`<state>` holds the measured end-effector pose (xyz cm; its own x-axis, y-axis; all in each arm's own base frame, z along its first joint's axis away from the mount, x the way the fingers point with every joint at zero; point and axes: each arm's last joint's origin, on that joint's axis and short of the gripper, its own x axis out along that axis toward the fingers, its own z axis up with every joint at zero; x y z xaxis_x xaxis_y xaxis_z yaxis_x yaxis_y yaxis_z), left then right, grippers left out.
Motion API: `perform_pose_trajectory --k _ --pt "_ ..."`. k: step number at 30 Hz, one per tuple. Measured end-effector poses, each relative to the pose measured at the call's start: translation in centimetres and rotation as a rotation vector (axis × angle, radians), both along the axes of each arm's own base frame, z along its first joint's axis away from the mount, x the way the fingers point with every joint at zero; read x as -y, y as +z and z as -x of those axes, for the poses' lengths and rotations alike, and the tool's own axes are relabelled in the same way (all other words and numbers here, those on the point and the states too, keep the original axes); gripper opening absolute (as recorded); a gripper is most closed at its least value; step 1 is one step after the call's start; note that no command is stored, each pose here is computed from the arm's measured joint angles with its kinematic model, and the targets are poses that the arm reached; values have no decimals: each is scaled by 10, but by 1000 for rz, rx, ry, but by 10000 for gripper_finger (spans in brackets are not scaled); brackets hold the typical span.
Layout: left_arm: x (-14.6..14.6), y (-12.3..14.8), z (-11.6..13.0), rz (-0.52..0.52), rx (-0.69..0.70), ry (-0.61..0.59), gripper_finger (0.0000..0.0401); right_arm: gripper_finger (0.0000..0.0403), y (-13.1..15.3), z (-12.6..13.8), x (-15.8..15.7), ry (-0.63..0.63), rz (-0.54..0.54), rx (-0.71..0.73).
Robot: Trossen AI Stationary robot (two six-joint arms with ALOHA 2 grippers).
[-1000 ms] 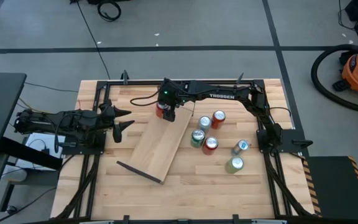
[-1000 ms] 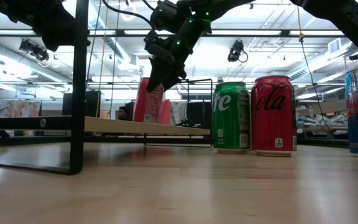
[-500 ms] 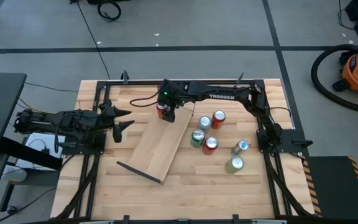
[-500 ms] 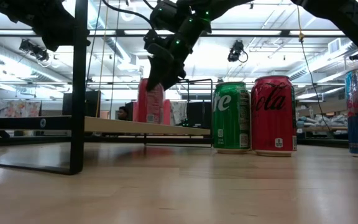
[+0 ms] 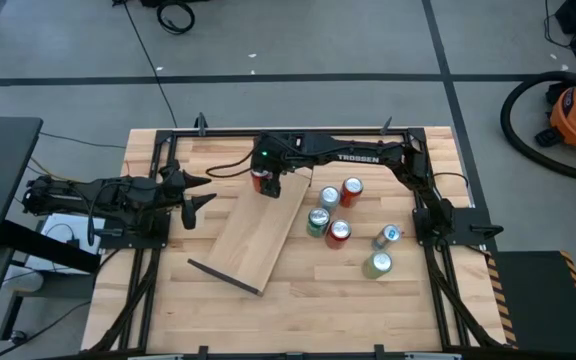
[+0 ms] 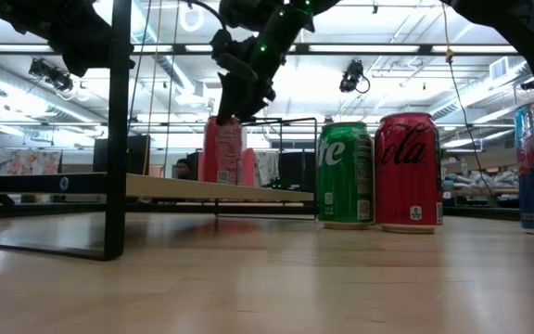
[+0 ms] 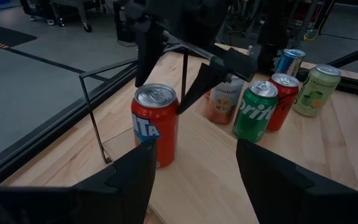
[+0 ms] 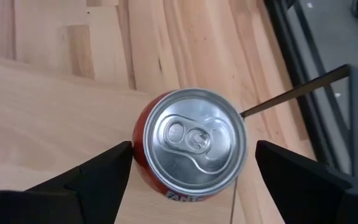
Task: Place canned beverage on shelf
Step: Put the orange soda can on the shelf
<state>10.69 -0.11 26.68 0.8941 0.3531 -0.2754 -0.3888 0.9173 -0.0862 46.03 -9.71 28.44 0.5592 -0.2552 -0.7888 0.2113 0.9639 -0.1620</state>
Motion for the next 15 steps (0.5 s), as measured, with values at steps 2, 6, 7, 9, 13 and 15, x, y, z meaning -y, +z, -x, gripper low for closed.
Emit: perform_pose_trajectory --k 2,6,7,9,13,15 --pt "0 0 0 0 0 0 231 352 3 0 0 3 23 2" --pt "0 0 0 0 -1 0 231 352 6 -1 -3 19 43 2" --pt "0 0 0 0 0 0 231 352 5 -1 -3 20 44 1" --pt "0 0 0 0 0 0 231 352 6 -1 -3 17 42 3" --pt "0 0 0 0 -1 0 231 352 7 -3 -5 24 48 24" --pt "0 0 0 0 0 0 231 352 7 -4 -9 51 62 19"
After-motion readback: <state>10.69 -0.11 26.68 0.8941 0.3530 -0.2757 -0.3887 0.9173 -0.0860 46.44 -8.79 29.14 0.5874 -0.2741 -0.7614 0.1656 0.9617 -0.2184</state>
